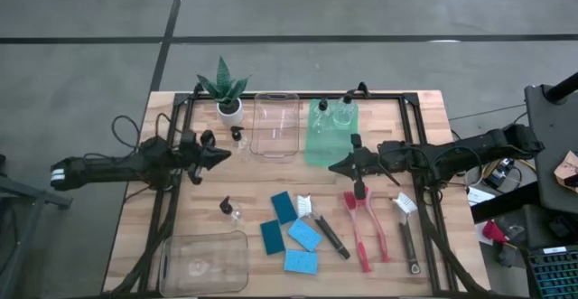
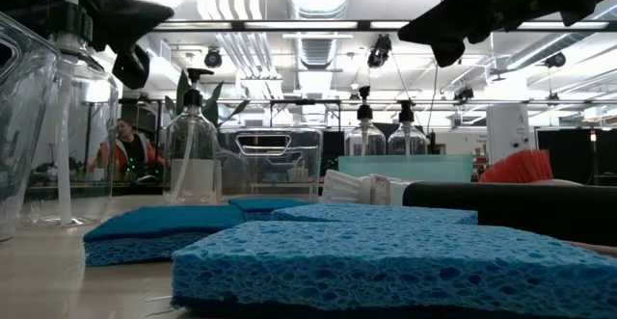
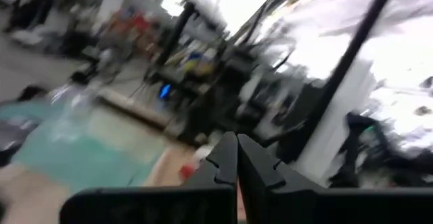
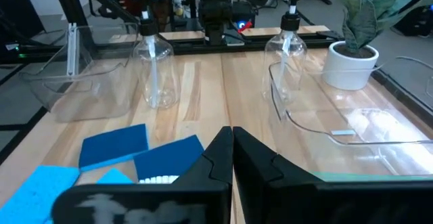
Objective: Pick & Place Kitchen Sink Supplies
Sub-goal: Put the transparent soap dispenser into the green bin
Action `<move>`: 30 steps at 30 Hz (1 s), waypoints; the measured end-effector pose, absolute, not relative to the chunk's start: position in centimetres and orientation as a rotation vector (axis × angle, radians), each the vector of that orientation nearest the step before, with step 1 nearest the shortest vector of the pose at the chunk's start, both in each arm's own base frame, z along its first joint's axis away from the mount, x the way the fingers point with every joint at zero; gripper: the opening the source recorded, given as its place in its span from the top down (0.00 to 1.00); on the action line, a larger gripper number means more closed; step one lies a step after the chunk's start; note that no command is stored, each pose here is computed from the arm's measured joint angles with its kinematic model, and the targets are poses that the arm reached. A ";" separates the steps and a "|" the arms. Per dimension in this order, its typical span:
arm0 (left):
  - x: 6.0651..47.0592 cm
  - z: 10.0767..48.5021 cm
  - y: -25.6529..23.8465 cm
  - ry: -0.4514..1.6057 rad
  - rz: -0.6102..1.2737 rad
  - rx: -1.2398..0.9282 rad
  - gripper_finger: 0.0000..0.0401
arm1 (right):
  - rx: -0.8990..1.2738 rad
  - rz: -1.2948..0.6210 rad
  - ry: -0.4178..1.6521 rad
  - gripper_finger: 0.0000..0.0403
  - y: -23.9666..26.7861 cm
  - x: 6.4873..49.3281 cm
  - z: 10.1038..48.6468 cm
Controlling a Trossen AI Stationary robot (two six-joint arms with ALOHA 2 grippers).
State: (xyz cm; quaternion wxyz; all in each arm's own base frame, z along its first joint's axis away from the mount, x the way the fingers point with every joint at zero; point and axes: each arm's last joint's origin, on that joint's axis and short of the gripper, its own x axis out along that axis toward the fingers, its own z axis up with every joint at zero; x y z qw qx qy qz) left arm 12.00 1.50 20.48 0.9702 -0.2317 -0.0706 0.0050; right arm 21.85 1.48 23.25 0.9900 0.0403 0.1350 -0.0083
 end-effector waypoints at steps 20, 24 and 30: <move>11.9 27.0 2.3 0.372 0.329 -0.135 0.39 | 0.075 -0.015 0.273 0.98 1.5 21.7 22.9; 12.9 28.3 2.7 0.470 0.403 -0.035 0.39 | 0.078 -0.012 0.273 0.98 1.5 21.7 22.9; 14.3 30.9 3.3 0.526 0.473 0.079 0.39 | 0.079 -0.012 0.277 0.98 1.5 21.7 22.8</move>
